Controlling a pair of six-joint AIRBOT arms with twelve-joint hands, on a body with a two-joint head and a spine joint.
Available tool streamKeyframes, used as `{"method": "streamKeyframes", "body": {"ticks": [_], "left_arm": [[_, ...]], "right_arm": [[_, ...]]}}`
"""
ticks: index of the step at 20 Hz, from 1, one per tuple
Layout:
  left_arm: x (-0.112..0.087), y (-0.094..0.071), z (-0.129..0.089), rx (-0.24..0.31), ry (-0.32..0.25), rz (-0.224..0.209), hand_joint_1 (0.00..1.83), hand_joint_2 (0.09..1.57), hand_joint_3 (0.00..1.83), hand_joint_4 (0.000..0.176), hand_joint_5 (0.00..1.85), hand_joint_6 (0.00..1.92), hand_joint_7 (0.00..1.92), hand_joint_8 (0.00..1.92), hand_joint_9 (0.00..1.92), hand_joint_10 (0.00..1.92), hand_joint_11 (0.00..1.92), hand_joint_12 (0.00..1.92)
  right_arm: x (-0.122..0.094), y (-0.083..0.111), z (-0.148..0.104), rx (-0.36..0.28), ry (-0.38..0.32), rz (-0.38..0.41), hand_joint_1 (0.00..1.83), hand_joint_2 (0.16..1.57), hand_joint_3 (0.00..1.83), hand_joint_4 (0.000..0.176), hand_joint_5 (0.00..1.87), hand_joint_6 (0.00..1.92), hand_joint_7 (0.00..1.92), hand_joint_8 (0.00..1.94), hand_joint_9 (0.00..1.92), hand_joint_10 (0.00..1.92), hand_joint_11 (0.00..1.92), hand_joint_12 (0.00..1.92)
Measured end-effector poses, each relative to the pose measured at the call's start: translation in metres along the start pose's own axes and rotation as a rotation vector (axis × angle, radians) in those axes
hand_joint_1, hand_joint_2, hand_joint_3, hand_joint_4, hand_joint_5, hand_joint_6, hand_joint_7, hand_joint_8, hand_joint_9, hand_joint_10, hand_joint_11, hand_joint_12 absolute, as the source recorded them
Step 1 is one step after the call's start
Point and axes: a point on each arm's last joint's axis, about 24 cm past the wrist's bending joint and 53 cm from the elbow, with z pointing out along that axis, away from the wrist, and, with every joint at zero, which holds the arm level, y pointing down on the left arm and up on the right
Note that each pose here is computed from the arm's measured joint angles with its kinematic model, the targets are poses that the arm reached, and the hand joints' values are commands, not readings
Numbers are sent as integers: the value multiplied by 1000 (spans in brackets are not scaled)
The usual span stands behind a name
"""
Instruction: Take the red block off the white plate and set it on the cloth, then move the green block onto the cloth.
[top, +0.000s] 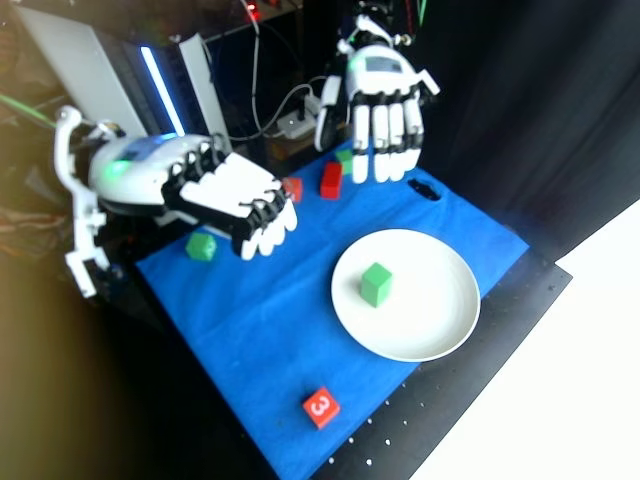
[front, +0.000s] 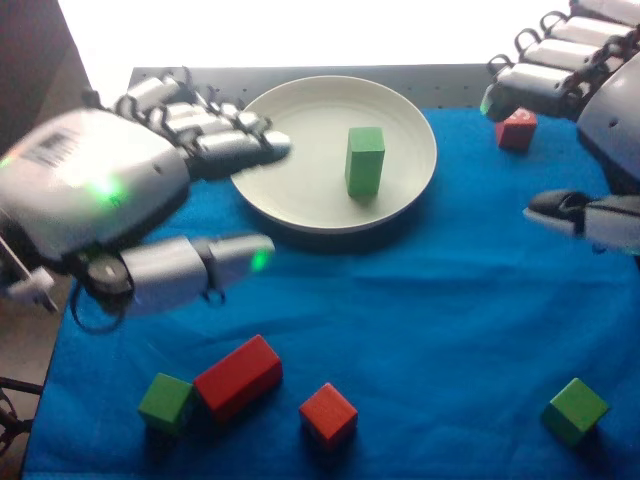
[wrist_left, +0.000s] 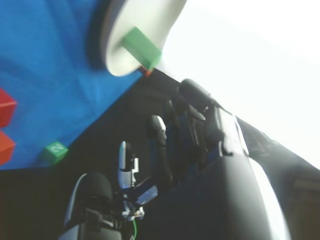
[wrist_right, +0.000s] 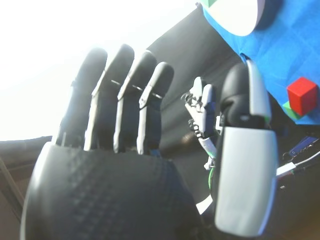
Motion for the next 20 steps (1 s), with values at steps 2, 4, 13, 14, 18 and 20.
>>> {"method": "streamKeyframes", "body": {"ticks": [2,4,13,14,18,20], "left_arm": [[-12,13,1,-32,-44,-2,191,1275,0,47,374,3,349,2,345,32,0,1138],[-20,25,0,-65,-75,-10,269,1271,0,48,399,13,349,3,324,10,0,1126],[-34,40,-1,-143,-128,95,332,1245,0,55,508,15,455,13,351,7,0,694],[-34,41,-1,-144,-128,95,301,1241,0,61,510,12,450,8,351,6,0,729],[-38,42,-1,-151,-140,89,357,1229,0,74,543,18,471,11,369,10,0,859],[-38,42,-1,-152,-139,88,345,1235,0,81,550,16,491,15,420,30,0,1040]], "right_arm": [[-2,-9,4,22,-14,6,1107,929,25,0,492,696,491,636,352,1004,93,1669],[-2,-8,21,17,-26,22,987,928,7,0,480,768,514,947,402,1229,226,1666],[31,5,78,-25,38,58,1061,929,0,0,681,114,655,329,448,897,198,1618],[36,5,84,-24,47,67,1025,932,0,0,687,54,611,191,412,874,195,1616],[58,-3,103,-6,101,167,995,956,1,0,631,3,668,29,483,692,248,1459],[63,-9,111,8,115,194,932,943,0,0,616,0,671,15,477,657,212,1520]]}}
